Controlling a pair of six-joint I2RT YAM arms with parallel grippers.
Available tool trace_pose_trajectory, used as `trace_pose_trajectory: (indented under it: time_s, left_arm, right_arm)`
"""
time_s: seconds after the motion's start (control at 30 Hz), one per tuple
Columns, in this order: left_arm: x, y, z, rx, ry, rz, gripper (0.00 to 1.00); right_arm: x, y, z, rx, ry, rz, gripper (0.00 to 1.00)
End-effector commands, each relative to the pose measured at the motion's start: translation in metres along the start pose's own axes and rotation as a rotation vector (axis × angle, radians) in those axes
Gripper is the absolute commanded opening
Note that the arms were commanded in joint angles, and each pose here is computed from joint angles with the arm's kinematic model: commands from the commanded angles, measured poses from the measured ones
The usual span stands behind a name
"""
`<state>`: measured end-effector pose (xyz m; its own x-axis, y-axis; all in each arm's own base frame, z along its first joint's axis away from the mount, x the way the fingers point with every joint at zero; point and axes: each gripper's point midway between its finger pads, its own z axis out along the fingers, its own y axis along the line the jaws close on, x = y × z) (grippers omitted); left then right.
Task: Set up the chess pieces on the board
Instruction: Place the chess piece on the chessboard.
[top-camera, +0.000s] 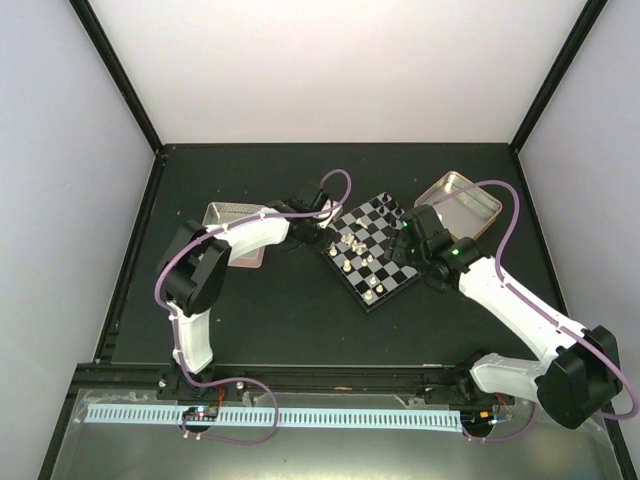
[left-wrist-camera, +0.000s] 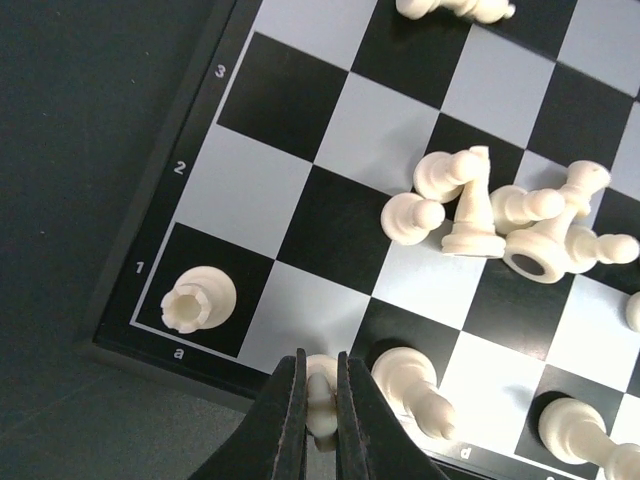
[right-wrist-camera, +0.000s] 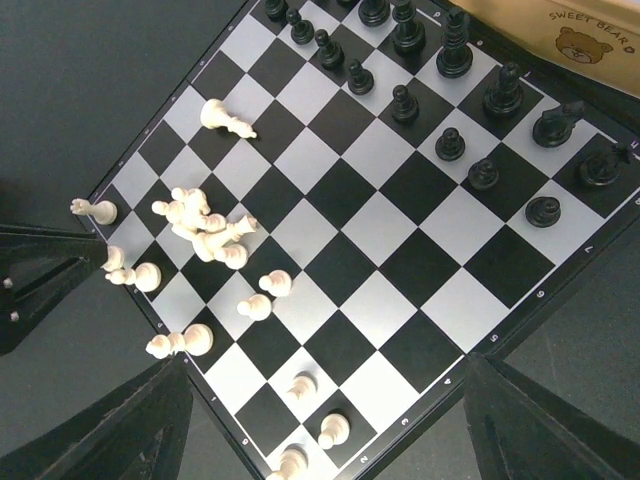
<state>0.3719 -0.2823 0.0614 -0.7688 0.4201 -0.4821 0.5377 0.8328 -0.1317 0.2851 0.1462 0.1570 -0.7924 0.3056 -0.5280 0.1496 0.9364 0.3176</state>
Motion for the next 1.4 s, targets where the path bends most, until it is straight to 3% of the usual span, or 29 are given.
trace_pose_trajectory:
  time_s: [0.0, 0.63, 0.87, 1.37]
  left_arm:
    - [-0.011, -0.002, 0.007, 0.017, -0.019, 0.009, 0.03]
    - [-0.016, 0.001, 0.019, 0.009, -0.039, 0.0, 0.04]
    - [-0.016, -0.002, 0.007, 0.017, -0.04, -0.017, 0.21]
    - [-0.03, -0.001, -0.063, -0.01, -0.162, -0.116, 0.32]
  right_arm:
    - [-0.006, 0.005, -0.002, -0.011, -0.008, 0.014, 0.75]
    - [-0.004, 0.004, -0.001, -0.004, 0.0, 0.018, 0.75]
    - [-0.002, 0.004, -0.001, -0.01, 0.008, 0.016, 0.75]
    - [-0.01, 0.021, 0.0, -0.065, 0.01, -0.047, 0.75]
